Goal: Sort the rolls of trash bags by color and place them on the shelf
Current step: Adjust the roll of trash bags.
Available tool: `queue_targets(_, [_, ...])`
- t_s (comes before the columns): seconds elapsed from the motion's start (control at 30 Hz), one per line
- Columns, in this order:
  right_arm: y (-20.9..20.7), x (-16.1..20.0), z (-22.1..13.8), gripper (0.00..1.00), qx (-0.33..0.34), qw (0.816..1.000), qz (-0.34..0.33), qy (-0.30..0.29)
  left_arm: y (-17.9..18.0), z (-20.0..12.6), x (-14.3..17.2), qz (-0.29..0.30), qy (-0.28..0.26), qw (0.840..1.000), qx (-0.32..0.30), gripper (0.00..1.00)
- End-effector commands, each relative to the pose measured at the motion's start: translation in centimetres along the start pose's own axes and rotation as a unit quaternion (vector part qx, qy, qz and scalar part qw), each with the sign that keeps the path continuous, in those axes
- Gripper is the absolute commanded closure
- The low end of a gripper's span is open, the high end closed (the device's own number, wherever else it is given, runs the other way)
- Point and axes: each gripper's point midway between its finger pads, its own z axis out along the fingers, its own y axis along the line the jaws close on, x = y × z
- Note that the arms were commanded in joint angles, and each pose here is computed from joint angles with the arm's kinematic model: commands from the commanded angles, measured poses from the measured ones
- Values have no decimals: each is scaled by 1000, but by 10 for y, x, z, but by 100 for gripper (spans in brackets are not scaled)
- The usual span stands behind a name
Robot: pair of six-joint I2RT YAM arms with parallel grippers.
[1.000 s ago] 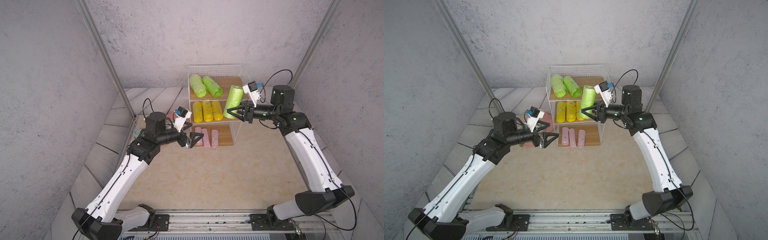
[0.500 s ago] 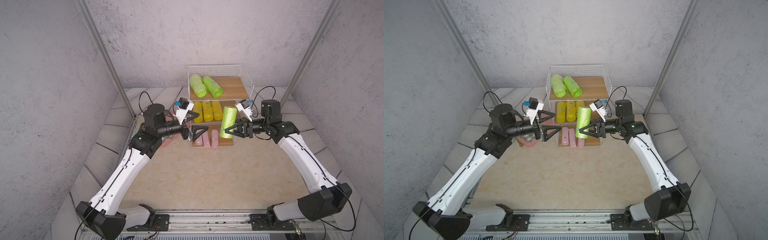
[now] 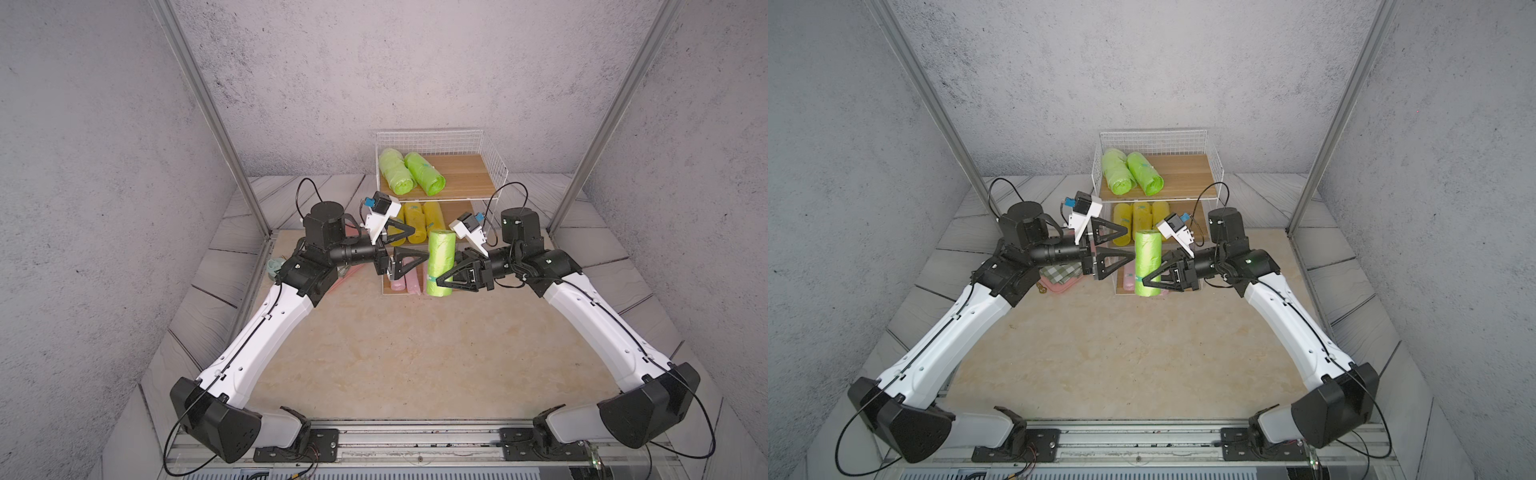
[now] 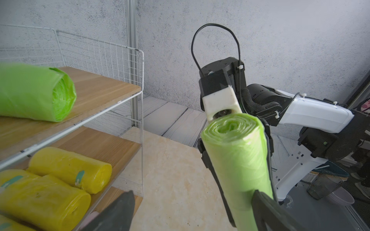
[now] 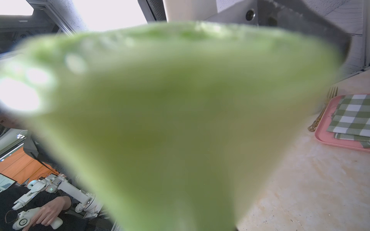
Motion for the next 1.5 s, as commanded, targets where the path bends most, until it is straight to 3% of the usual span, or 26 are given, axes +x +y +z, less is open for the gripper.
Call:
queue_targets(0.0, [1, -2, 9, 100, -16, 1000, -11, 7, -17, 0, -7, 12, -7, 999, 32, 3])
queue_targets(0.37, [-9, 0, 19, 100, -8, 1000, 0, 20, -35, 5, -3, 9, 1, 997, 76, 3])
queue_targets(0.57, [-7, 1, 22, 100, -8, 1000, -7, 24, -25, 10, 12, -4, 19, 998, 60, 7])
queue_targets(0.83, [-6, 6, 22, 100, -2, 999, -26, 24, -20, 16, 20, -26, 29, 997, 65, 35])
queue_targets(0.97, [-5, 6, 22, 100, -2, 999, -34, 23, -19, 20, 23, -40, 33, 996, 76, 42])
queue_targets(1.13, [-8, 7, 22, 100, 3, 999, -38, 22, -18, 22, 23, -52, 30, 995, 85, 79])
queue_targets(1.23, [-11, 7, 22, 87, 9, 999, -40, 20, -18, 21, 24, -53, 29, 995, 81, 100])
queue_targets(1.3, [-13, 5, 22, 74, 19, 999, -46, 16, -18, 19, 23, -49, 27, 996, 72, 100])
queue_targets(1.37, [-16, 4, 21, 54, 34, 998, -53, 13, -16, 17, 23, -45, 23, 997, 59, 100])
queue_targets(1.47, [-26, 0, 19, 42, 70, 995, -65, -1, -11, 13, 18, -36, 8, 999, 36, 100])
